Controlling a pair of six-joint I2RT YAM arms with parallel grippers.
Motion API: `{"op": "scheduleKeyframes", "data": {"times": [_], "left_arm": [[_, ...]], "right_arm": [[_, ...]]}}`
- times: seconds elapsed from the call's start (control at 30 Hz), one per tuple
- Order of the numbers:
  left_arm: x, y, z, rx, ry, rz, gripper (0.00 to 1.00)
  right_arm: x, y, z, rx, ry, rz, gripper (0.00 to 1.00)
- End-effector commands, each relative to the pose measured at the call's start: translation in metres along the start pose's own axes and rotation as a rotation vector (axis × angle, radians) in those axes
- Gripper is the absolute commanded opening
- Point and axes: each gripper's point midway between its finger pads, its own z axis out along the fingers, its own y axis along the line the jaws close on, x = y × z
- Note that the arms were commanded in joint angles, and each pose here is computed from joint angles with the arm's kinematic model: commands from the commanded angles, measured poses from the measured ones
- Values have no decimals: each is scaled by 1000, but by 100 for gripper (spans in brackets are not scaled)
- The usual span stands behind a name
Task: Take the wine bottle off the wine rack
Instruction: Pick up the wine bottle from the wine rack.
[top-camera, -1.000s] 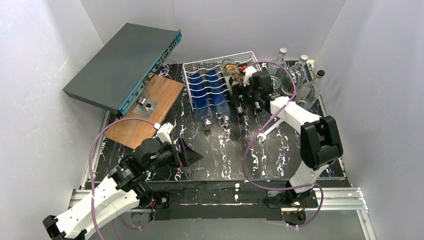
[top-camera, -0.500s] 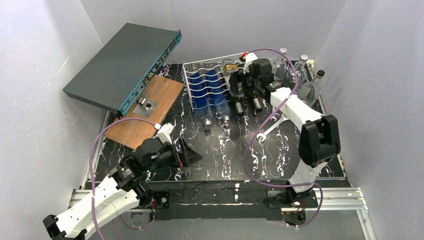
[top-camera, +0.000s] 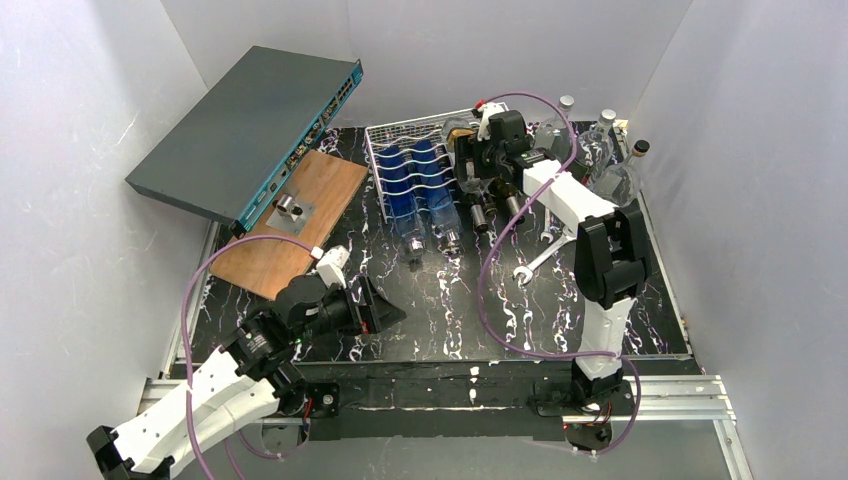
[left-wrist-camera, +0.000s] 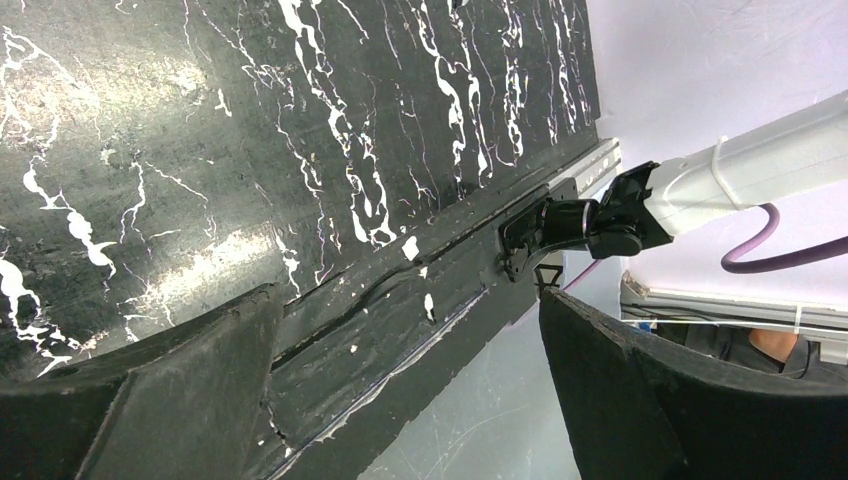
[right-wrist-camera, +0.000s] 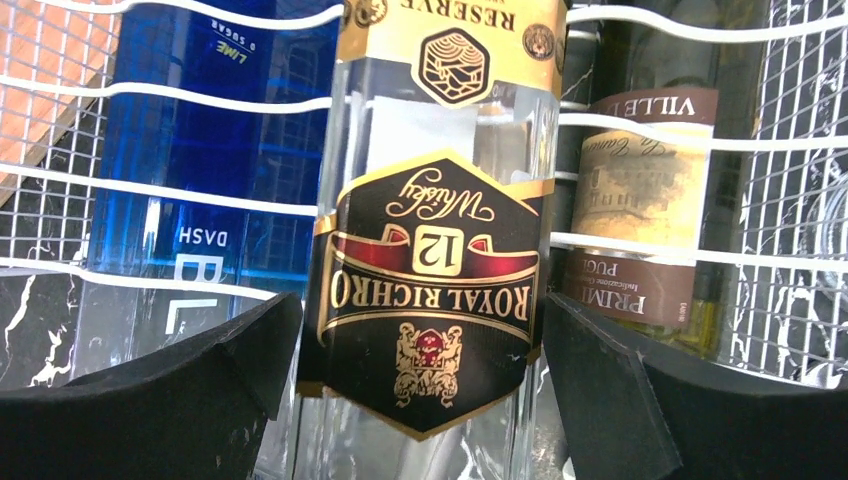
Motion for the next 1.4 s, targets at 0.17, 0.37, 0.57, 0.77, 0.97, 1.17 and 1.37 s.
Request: {"op": "scheduleKeyframes", "data": {"times": [0.17,0.37,0.57,0.77,0.97,1.17,1.37], "left_arm": [[-11,-6,-1,-13,-15,23,99],[-11,-6,-1,-15,-18,23,99],[-10,-4,-1,-18,-17,19,99],[-10,-5,-1,-16,-17,16,99],[-10,-5,-2,-14,-17,13,99],[-8,-9,-3,0,-3,19,99],[-6,-16,0,24,39,47,99]], "right_arm": [[-28,-7,9,48,-59,75,97],[-33,-5,13,42,-69,93,95],[-35,-4,15,36,-71,104,95],[-32,-3,19,32,-60,117,79],[-37,-4,13,37,-68,125,37],[-57,-10,-7,-18,-115,192,10],[-78,-10,-33,-111,-179,272,3]]}}
